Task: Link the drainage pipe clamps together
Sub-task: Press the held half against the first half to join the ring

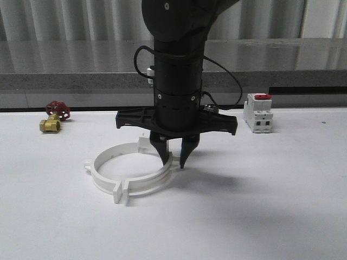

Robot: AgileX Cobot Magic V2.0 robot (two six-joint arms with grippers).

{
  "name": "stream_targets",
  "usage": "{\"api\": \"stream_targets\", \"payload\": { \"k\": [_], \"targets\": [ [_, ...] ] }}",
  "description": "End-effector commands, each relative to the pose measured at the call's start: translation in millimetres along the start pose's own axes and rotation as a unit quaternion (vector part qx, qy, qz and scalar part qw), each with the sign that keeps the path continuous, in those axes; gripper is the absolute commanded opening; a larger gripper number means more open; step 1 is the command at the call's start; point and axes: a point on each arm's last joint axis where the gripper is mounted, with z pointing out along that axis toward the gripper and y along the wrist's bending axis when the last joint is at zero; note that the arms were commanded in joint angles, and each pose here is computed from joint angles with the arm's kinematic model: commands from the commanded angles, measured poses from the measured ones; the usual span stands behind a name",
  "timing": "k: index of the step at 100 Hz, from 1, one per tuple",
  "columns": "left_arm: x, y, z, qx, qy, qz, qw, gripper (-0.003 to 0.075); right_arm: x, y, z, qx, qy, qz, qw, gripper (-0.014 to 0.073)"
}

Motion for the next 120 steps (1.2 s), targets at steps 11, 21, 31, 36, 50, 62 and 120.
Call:
{"api": "stream_targets", "payload": {
  "k": [11, 21, 31, 36, 50, 62, 120],
  "targets": [
    [-14.2, -3.1, -3.7, 0.012, -0.047, 0.000, 0.999, -0.0020, -14.6, 6.6, -32.1, -0.040, -0.041, 0.005, 0.998, 0.0090],
    [-14.2, -3.1, -3.7, 0.012, -0.047, 0.000, 0.999, -0.0020, -14.7, 7.3, -32.2, -0.044, -0.042, 0.007, 0.998, 0.0090],
    [-14.2, -3.1, -3.7, 0.012, -0.047, 0.000, 0.999, -0.0020, -14.9, 8.3, -32.3, -0.049, -0.043, 0.009, 0.998, 0.0090],
    [-14.2, -3.1, -3.7, 0.012, -0.047, 0.000, 0.999, -0.0020, -15.3, 8.8, -32.4, -0.052, -0.045, 0.009, 0.998, 0.0090],
    [-14.2, -3.1, -3.7, 0.012, -0.047, 0.000, 0.999, -0.0020, -15.7, 9.5, -32.5, -0.055, -0.047, 0.009, 0.997, 0.0090],
    [-14.2, -3.1, -3.7, 0.012, -0.047, 0.000, 0.999, -0.0021, -15.7, 9.5, -32.5, -0.055, -0.047, 0.009, 0.997, 0.0090],
    [-14.2, -3.1, -3.7, 0.013, -0.047, -0.001, 0.999, -0.0021, -16.0, 9.8, -32.6, -0.058, -0.049, 0.009, 0.997, 0.0090]
  ]
}}
